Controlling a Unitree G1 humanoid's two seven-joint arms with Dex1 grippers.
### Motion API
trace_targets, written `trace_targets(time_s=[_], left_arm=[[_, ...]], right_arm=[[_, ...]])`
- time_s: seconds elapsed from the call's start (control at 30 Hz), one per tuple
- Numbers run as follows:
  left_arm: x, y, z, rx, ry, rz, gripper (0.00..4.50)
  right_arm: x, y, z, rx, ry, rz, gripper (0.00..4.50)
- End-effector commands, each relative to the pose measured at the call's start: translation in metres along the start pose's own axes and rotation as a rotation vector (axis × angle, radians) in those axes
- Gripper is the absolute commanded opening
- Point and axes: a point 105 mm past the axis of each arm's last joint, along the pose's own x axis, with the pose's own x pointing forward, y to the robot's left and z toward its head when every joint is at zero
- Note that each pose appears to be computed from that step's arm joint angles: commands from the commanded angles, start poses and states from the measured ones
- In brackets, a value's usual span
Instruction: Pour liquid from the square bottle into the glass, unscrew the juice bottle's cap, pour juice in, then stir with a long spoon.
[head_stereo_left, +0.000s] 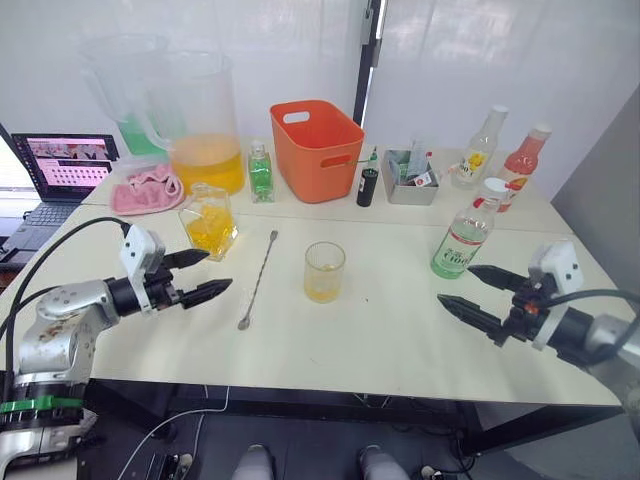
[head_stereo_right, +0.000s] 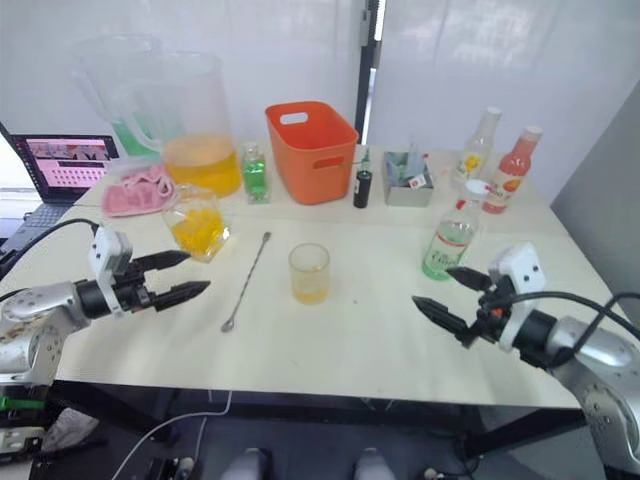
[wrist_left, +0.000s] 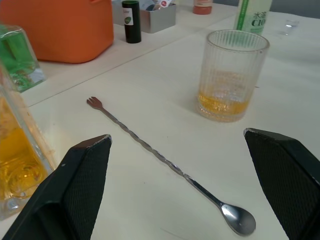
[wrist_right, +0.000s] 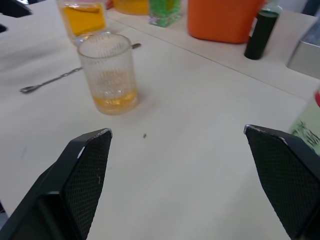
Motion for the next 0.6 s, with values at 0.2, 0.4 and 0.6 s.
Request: trace_targets(time_s=[0.2,0.4,0.6], left_arm=[[-0.005,-0.004,0.004,0.042,-0.023,-0.113,4.49],[0.013,-0.011,0.019,0.044,-0.057,-0.227,4.49],[0.024,-0.015,0.028,0.052,-0.084,-0.285,4.49]], right_arm=[[-0.026,-0.007,-0.022,0.074,0.023,-0.159,4.5],[-0.045,0.0,-0.037,0.138,0.035,-0.257,4.5],[-0.048,0.002,-0.036,0.121,0.007,-0.303,4.5]])
